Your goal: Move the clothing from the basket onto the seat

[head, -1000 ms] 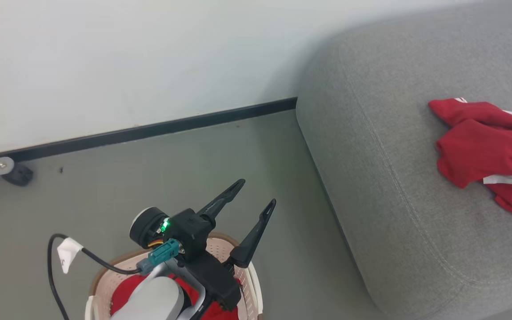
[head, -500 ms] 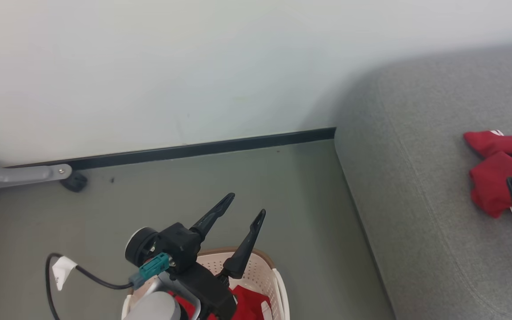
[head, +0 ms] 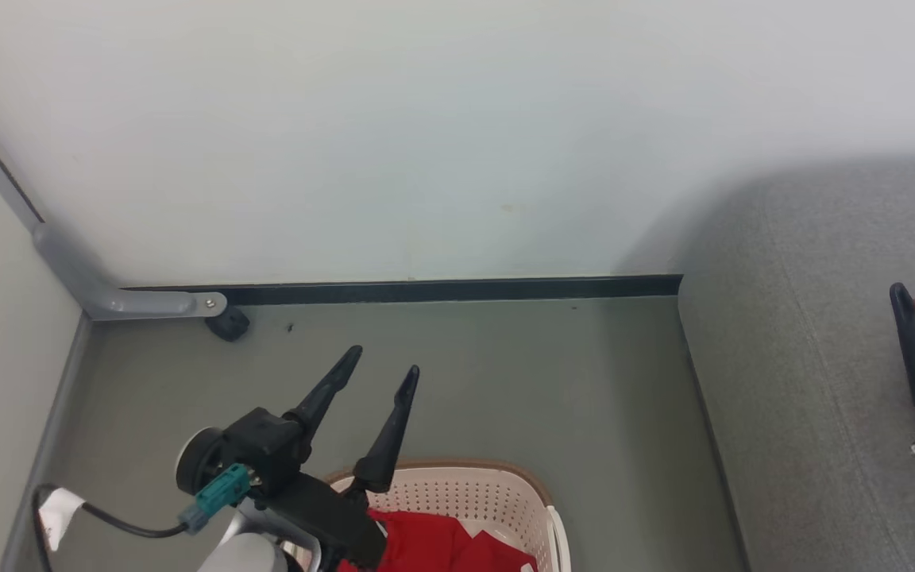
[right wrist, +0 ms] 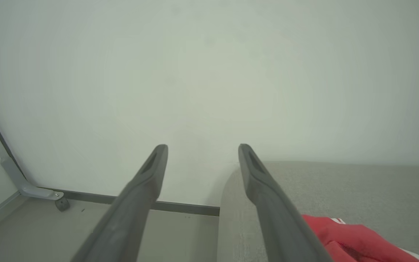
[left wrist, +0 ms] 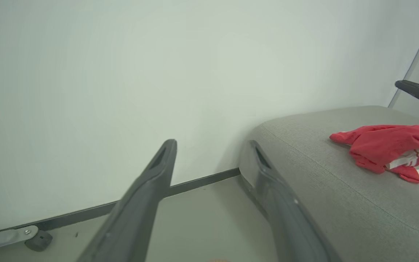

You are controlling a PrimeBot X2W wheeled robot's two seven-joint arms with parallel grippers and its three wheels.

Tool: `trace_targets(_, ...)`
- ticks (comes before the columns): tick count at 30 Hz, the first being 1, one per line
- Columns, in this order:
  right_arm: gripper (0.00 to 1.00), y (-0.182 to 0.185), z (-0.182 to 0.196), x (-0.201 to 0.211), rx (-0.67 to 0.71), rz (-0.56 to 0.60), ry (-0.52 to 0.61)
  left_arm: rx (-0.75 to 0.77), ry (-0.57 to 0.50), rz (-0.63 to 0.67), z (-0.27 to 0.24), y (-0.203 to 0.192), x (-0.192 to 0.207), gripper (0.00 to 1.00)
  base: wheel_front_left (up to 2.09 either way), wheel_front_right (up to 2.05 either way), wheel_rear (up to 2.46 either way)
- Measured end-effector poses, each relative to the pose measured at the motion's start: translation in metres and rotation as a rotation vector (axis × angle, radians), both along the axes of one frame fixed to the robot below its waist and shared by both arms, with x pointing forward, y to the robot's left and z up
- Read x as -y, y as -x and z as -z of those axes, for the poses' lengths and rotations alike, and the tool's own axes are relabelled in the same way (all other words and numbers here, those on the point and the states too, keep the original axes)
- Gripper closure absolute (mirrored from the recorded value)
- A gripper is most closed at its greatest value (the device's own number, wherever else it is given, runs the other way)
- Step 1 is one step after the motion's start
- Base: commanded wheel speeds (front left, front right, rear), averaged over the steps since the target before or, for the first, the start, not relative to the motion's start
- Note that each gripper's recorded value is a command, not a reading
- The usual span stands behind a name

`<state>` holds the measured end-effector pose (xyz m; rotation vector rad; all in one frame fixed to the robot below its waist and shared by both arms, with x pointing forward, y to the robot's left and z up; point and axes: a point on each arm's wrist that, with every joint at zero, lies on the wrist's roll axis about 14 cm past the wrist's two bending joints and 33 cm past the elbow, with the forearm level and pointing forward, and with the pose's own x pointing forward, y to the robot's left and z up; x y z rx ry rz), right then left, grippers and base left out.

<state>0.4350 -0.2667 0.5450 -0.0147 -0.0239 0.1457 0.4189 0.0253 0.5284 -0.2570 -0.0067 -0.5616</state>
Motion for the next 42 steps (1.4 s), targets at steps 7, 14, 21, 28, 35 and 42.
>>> trace_targets(7,0.00,-0.008,-0.010,-0.040,0.049,-0.061,-0.067,-0.015,-0.003,-0.173,0.003,-0.001,-0.055,0.00,0.00,0.00,0.00)
trace_targets(14,0.00,0.000,-0.013,-0.063,0.068,-0.078,-0.135,-0.033,0.007,-0.317,0.008,0.007,-0.097,0.00,0.00,0.00,0.00)
trace_targets(21,0.00,0.015,0.006,-0.086,0.032,-0.089,-0.193,-0.065,0.027,-0.403,0.018,0.021,-0.119,0.00,0.00,0.00,0.00)
trace_targets(28,0.00,0.019,0.011,-0.090,0.023,-0.076,-0.215,-0.075,0.030,-0.444,0.022,0.023,-0.130,0.00,0.00,0.00,0.00)
trace_targets(35,0.00,0.024,0.018,-0.095,0.013,-0.080,-0.208,-0.063,0.041,-0.453,0.018,0.021,-0.130,0.00,0.00,0.00,0.00)
trace_targets(42,0.00,0.023,0.017,-0.092,0.021,-0.081,-0.196,-0.049,0.043,-0.449,0.014,0.019,-0.127,0.00,0.00,0.00,0.00)
